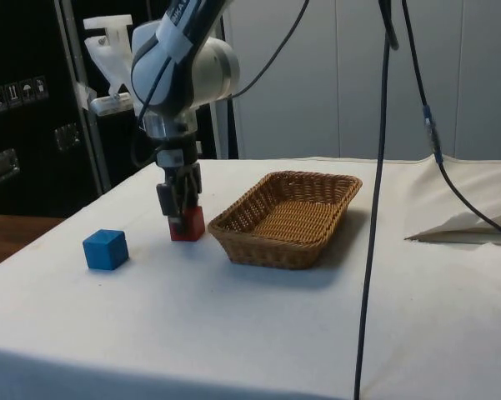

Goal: Pick up exactly two blocks and place them into the basket.

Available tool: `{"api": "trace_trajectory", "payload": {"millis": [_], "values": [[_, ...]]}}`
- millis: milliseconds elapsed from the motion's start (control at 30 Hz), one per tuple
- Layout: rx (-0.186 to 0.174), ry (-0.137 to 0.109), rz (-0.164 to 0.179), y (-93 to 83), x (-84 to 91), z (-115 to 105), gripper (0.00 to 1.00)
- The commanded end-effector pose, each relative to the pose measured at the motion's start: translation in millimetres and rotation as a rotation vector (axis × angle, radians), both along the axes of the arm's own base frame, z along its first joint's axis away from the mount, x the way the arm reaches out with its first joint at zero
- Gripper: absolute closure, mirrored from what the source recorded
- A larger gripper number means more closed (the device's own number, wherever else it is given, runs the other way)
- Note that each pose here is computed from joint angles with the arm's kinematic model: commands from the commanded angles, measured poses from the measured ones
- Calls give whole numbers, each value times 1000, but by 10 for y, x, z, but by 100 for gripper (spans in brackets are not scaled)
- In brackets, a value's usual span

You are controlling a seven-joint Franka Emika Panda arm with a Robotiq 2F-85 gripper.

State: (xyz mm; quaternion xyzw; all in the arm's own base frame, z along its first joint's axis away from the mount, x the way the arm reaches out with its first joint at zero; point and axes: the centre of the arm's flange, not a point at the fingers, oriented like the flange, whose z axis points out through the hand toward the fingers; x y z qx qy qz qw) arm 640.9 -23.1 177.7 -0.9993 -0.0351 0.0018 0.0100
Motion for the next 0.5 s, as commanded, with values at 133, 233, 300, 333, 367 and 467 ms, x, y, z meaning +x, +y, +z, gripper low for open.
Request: {"api": "trace_trajectory", "payload": {"millis": [133,233,300,333,367,467], "values": [[0,0,0,0,2,-2,99],[2,-5,0,13,5,-24,99],[2,-5,0,13,5,-24,98],[1,-6,0,13,6,-23,98],[2,-5,0,13,5,-24,98],[2,-7,-6,15,6,94,98]]}}
